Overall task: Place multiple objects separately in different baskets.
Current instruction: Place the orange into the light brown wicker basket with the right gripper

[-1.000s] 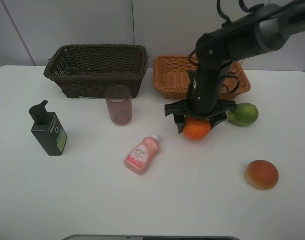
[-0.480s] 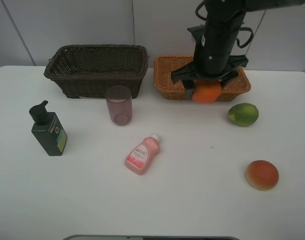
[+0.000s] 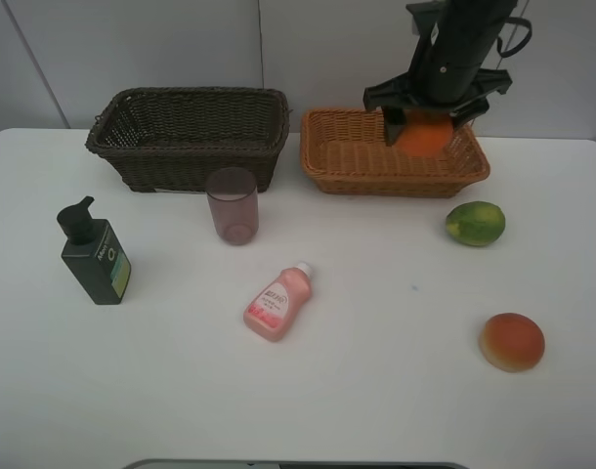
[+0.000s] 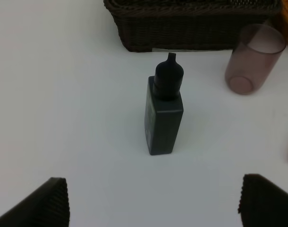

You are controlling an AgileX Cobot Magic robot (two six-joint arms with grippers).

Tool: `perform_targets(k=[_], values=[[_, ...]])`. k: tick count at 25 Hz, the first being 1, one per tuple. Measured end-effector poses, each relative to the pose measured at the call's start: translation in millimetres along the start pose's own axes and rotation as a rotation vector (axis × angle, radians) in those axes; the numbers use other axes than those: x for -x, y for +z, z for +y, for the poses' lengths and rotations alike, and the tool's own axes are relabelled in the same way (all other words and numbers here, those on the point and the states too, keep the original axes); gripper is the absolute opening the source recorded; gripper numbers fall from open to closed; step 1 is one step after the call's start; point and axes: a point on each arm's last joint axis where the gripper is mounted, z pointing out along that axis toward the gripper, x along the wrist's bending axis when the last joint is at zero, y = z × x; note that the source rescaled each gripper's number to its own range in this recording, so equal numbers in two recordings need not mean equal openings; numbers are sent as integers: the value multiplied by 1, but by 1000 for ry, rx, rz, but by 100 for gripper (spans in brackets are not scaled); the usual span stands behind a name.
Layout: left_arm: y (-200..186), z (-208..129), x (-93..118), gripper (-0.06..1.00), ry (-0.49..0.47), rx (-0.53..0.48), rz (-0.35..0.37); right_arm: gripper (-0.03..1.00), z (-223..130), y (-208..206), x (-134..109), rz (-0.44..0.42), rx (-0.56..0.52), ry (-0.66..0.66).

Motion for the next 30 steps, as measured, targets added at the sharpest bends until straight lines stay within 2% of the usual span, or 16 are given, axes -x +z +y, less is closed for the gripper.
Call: perform_targets(k=[9,17,24,26,28,30], values=[[0,0,0,92,0,0,0,35,19,52,46,11,131,113],[0,0,0,92,0,0,0,35,15,106,46,22,112,115],[0,0,0,92,0,0,0,36,17,110,45,32,140,113],[0,0,0,92,0,0,0,48,17,110,45,33,142,113],[0,0,0,92,0,0,0,69,17,110,44,35,150,113],[0,0,0,92,0,0,0,79,17,110,44,35,149,113]])
